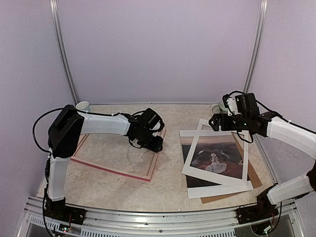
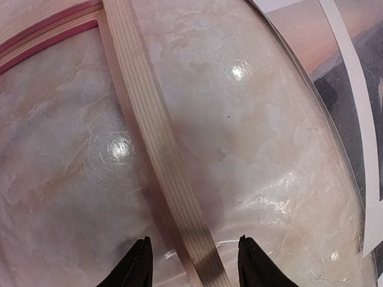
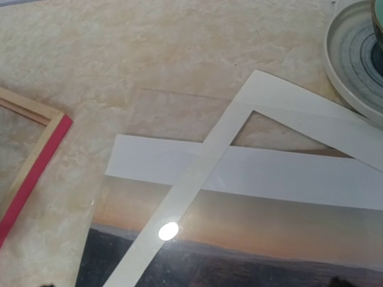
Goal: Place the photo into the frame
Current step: Rotate the frame body at the center of the board.
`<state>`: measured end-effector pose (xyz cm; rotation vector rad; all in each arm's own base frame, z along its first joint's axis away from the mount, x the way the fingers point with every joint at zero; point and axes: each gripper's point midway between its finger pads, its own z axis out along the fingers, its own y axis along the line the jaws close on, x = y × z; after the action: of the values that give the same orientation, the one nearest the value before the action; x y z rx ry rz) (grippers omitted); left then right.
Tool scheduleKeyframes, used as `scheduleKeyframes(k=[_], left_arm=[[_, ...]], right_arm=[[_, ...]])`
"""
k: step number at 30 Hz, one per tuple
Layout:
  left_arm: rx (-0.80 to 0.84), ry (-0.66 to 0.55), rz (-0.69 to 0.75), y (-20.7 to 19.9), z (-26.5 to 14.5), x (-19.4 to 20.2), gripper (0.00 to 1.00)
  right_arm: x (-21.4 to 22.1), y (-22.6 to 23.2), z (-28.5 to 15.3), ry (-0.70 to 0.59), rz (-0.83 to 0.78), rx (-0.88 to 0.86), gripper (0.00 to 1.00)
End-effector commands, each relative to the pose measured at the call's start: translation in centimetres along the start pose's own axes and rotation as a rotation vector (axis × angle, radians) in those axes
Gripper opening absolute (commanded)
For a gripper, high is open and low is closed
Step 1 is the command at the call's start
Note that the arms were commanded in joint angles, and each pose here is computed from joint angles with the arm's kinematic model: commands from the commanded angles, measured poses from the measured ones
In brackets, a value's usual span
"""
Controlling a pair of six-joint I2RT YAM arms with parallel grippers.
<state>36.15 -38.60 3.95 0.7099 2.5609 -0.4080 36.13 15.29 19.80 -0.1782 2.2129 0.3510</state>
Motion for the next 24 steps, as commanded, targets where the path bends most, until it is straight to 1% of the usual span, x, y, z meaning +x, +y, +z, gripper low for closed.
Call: scheduleKeyframes(k=[1,3,6,11,15,19,24], left_arm=[[0.035,0.006,0.028,-1.5,0.3,-0.3,0.47],[0.043,0.022,0.033,-1.8,0.7,0.1,0.42],[0.041,0.043,0.047,-2.1,1.1,0.8,0.38],[-0.004,0.069,0.055,-1.8,1.3,1.8,0.35],[-0.007,0.090,0.048,-1.7,1.6,2.6,0.25],[-0.006,0.120,0.057,-1.9,1.5,3.7,0.24],[0.020,0.165,0.094,-2.8,0.4,5.5,0.21]], right_arm=[[0.0,0.2,0.4,-0.004,-0.014,0.001,0.99],[-0.3,0.4,0.5,-0.006,-0.015,-0.004,0.99],[-0.6,0.5,0.7,-0.009,-0.017,-0.010,0.99],[-1.7,0.9,1.0,-0.022,-0.021,-0.018,0.99],[-2.5,1.6,1.4,-0.029,-0.021,-0.048,0.99],[-3.2,2.1,1.7,-0.034,-0.023,-0.063,0.99],[-3.8,2.9,2.2,-0.035,-0.034,-0.077,0.99]])
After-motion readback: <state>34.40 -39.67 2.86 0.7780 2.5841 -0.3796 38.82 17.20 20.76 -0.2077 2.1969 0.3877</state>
